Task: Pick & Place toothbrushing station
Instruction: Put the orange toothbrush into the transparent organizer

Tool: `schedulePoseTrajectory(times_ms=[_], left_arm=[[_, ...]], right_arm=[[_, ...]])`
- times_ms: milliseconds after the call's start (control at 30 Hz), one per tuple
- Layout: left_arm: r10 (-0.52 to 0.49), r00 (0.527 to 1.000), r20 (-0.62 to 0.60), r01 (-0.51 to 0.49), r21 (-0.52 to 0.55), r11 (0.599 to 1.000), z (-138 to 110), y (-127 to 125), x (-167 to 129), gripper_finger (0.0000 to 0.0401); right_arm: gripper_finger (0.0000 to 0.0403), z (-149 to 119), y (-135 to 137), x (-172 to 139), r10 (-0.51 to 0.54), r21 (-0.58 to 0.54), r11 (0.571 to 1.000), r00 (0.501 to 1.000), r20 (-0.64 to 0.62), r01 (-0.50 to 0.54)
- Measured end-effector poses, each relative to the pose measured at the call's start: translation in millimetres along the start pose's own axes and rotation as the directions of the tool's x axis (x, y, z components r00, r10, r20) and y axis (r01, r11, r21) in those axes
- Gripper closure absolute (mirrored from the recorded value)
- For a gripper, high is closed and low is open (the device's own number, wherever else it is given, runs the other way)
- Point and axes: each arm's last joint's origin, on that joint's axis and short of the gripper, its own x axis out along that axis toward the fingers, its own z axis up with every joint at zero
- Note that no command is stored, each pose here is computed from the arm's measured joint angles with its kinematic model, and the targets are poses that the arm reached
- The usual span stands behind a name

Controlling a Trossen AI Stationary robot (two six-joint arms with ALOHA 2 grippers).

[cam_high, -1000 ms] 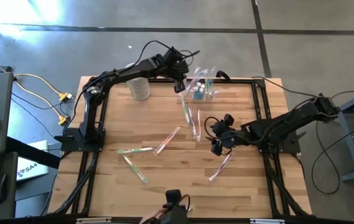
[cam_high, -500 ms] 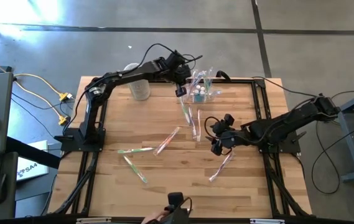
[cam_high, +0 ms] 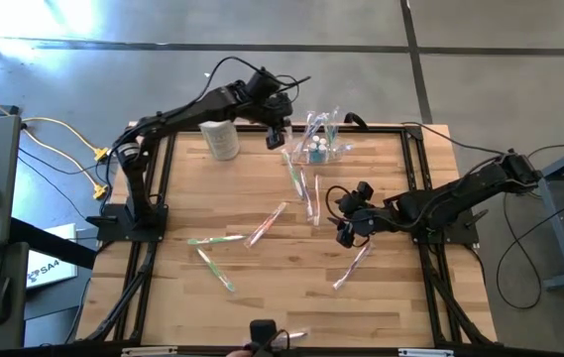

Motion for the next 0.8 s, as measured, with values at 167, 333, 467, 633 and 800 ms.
schedulePoseTrajectory(times_ms=[167,333,467,633,800], left_arm=[[-0.103,0.995,0.011,0.103,0.0,0.995,1,-7,-9,0.0398],[-0.111,0.993,0.046,0.11,0.019,0.994,4,-8,-9,0.0398],[-0.115,0.99,0.077,0.114,0.018,0.993,7,-7,-9,0.0398],[-0.125,0.99,0.07,0.124,0.007,0.992,5,-7,-1,0.0398],[-0.143,0.989,0.026,0.143,-0.015,0.99,-4,-7,26,0.0398]], right_arm=[[0.0151,1,0,0,0.002,0.003,1.0,1.0,0.005,-0.002],[0.0151,1,1,0,0.005,0.007,1.0,1.0,0.01,-0.005],[0.0151,1,1,0,0.005,0.006,1.0,1.0,0.009,-0.005],[0.0151,1,0,0,0.004,0.006,1.0,1.0,0.009,-0.004],[0.0151,1,0,0,0.004,0.005,1.0,1.0,0.008,-0.004]])
